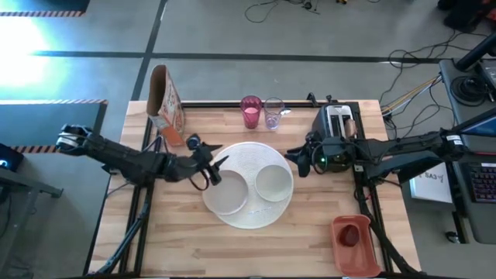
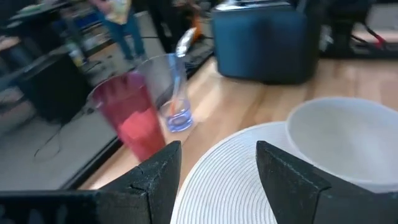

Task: Arrange a breakfast setting
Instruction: Put the pink cup on the placemat to the top right of the gray plate

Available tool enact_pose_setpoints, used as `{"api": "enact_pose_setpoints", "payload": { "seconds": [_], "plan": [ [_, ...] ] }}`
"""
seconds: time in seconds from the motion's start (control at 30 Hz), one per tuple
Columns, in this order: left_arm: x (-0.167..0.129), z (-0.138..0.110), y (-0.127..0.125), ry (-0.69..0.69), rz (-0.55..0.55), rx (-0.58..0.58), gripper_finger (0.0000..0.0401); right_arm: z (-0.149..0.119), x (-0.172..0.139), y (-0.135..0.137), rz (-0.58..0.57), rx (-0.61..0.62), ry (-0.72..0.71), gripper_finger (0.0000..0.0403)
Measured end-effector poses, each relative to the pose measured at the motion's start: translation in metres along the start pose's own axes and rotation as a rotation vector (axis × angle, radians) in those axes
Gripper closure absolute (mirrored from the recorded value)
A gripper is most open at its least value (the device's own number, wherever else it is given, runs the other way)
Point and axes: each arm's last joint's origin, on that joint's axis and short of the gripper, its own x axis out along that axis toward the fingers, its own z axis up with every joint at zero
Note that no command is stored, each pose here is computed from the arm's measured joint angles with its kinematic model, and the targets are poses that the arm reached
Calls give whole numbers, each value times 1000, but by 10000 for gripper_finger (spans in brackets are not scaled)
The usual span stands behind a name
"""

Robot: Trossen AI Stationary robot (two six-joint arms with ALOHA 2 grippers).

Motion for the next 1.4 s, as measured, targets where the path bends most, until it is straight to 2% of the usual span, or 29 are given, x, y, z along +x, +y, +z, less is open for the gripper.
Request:
{"api": "enact_pose_setpoints", "payload": {
  "seconds": [0.13,0.27,0.4,0.67,0.8,0.97,1.13,1.4],
  "plan": [
    [14,13,12,0,-99,105,210,1,0,1,2,-73,3,280],
    [28,27,28,27,-119,191,210,4,-2,4,29,-146,4,280],
    [47,39,48,119,-109,257,210,8,-3,7,35,-187,-6,280],
    [95,59,79,326,-241,361,227,14,-6,11,23,-250,6,280],
    [118,62,88,431,-282,417,244,14,-8,10,-4,-265,40,283],
    [142,67,96,479,-275,437,256,10,-10,6,-47,-277,105,285],
    [152,73,96,475,-282,474,258,6,-11,2,-84,-272,158,282],
    [165,74,105,476,-283,566,258,5,-11,2,-86,-273,161,286]
  ]
}}
